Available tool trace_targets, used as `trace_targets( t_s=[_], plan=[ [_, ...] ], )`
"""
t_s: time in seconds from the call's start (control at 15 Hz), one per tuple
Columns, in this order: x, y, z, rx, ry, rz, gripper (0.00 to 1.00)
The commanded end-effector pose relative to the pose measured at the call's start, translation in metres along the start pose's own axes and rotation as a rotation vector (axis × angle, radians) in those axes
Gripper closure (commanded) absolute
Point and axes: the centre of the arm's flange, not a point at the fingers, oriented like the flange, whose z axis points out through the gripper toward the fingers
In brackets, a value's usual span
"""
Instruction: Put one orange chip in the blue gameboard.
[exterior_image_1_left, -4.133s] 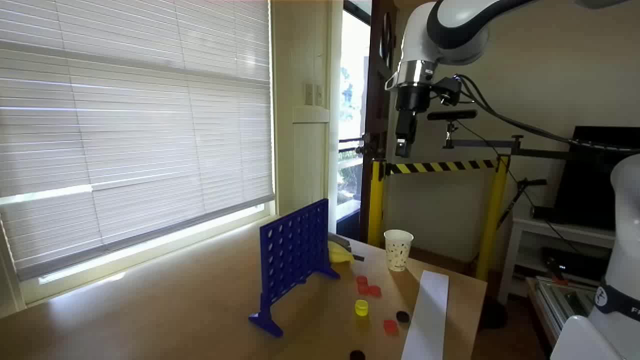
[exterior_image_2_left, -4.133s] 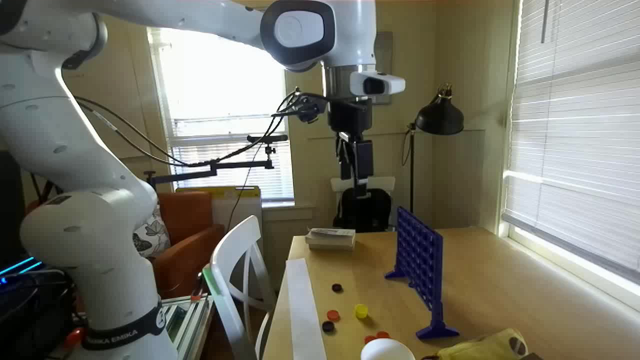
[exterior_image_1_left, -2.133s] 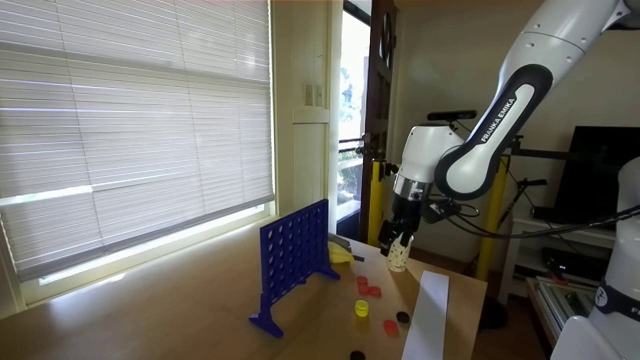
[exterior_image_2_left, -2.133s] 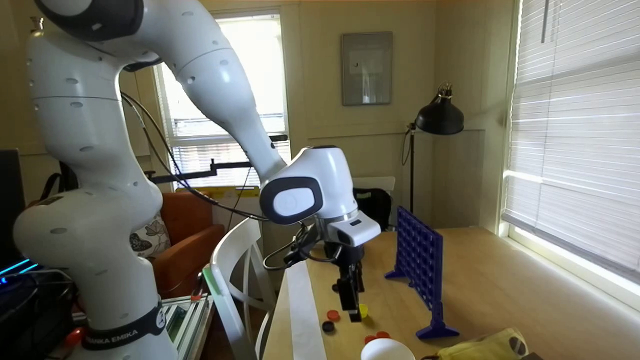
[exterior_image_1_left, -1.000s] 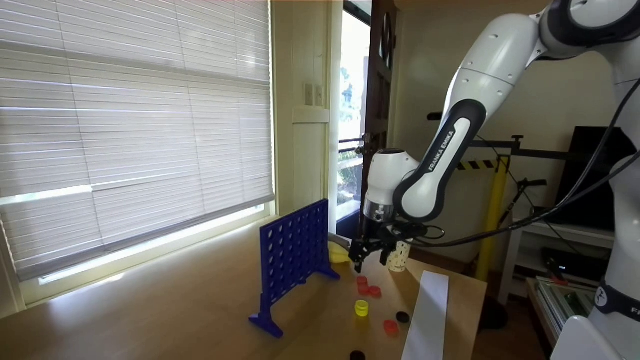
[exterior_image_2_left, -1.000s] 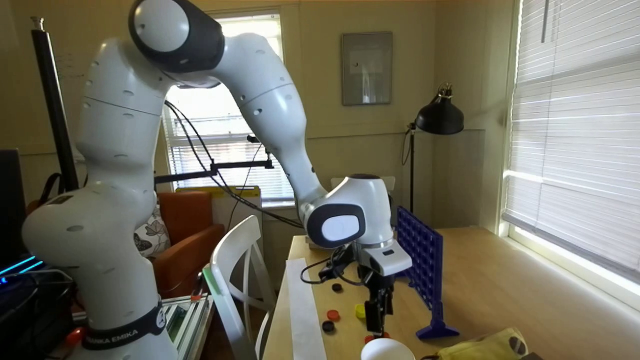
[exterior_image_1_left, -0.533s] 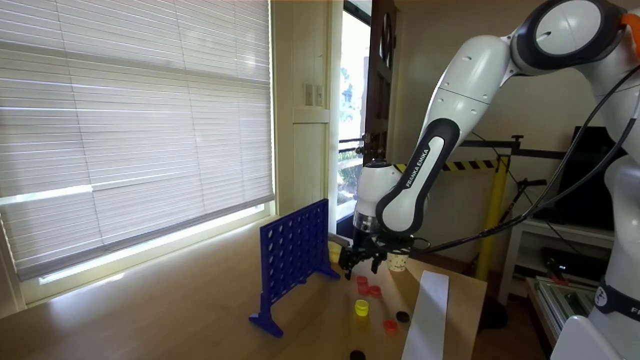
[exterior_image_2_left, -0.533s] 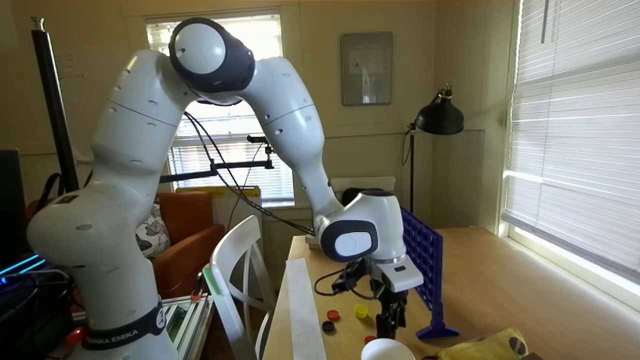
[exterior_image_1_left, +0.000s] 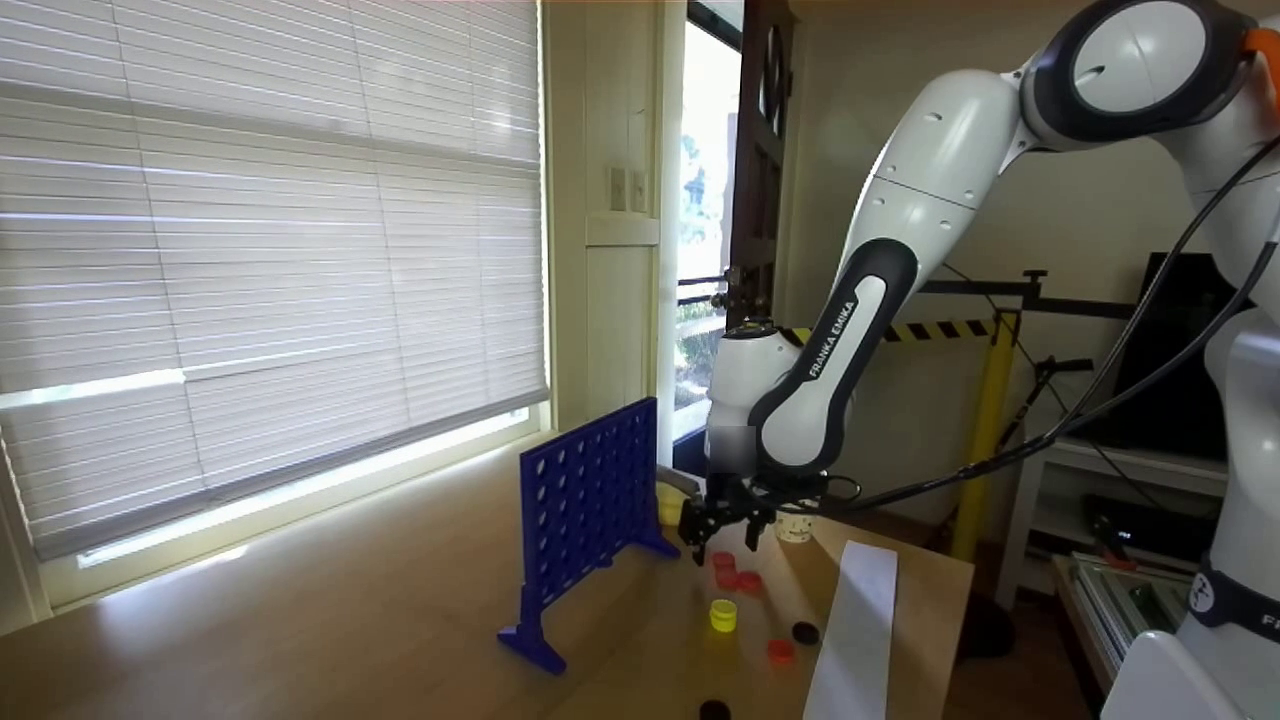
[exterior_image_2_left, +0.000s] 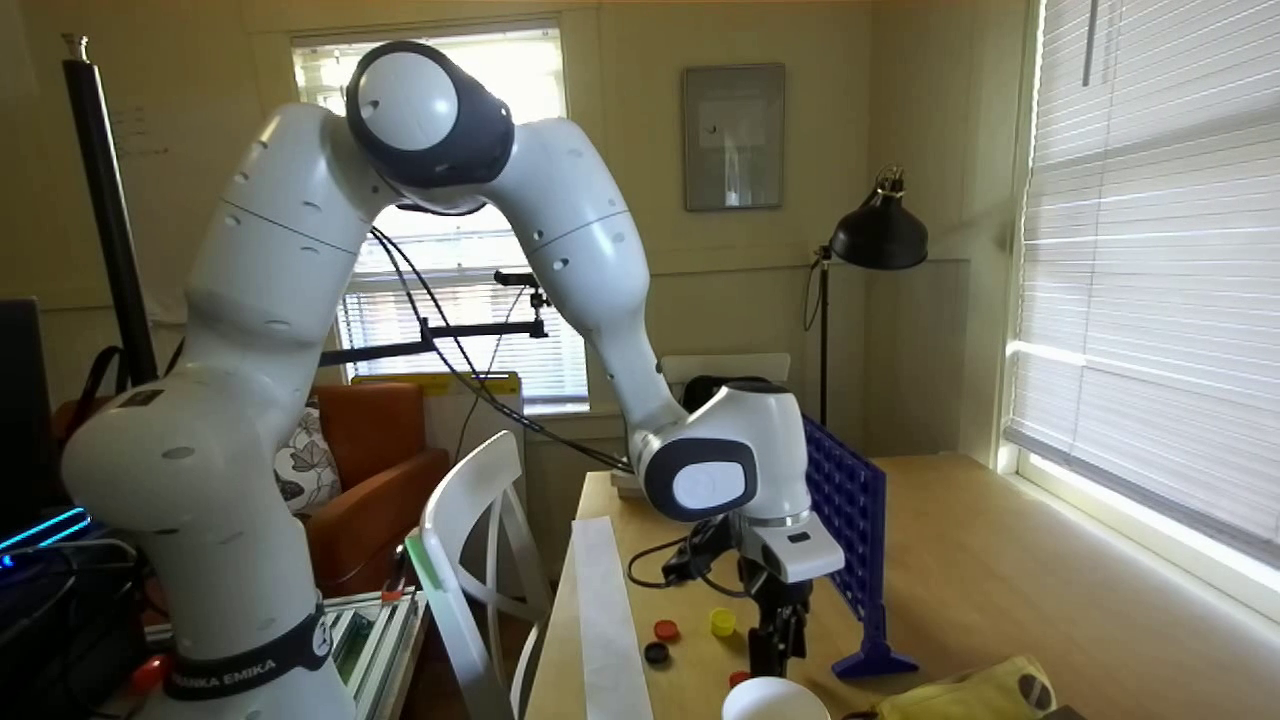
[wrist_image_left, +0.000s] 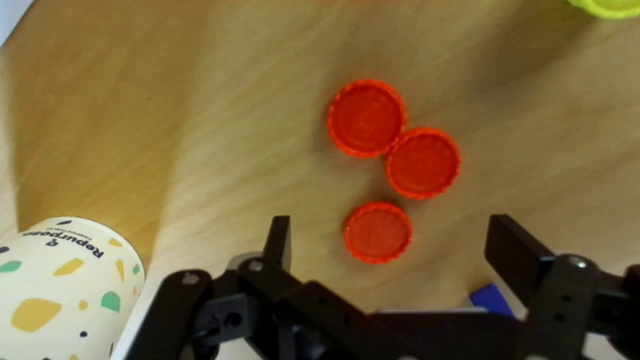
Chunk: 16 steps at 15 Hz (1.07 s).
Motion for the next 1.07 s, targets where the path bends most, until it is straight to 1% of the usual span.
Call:
trace_targets(
  t_s=[0.0, 0.07, 0.2, 0.27, 0.33, 0.4, 0.53, 0.67, 0.8, 0.93, 1.0],
  plan=[
    [0.006, -0.005, 0.007, -0.008, 0.008, 0.03, 0.01],
    [0.008, -0.005, 0.008, -0.011, 0.014, 0.036, 0.02],
    [0.01, -0.003, 0.012, -0.019, 0.015, 0.039, 0.1],
    [0.01, -0.003, 0.013, -0.022, 0.016, 0.041, 0.1],
    [0.011, -0.004, 0.015, -0.023, 0.013, 0.041, 0.15],
    [0.011, -0.004, 0.017, -0.026, 0.013, 0.04, 0.13],
    [0.01, -0.006, 0.018, -0.028, 0.011, 0.037, 0.21],
    [0.01, -0.01, 0.013, -0.023, 0.014, 0.029, 0.26],
    [0.007, -0.011, 0.009, -0.023, 0.012, 0.021, 0.21],
    [0.007, -0.012, 0.009, -0.025, 0.011, 0.02, 0.27],
    [0.007, -0.012, 0.009, -0.03, 0.002, 0.021, 0.32]
  ],
)
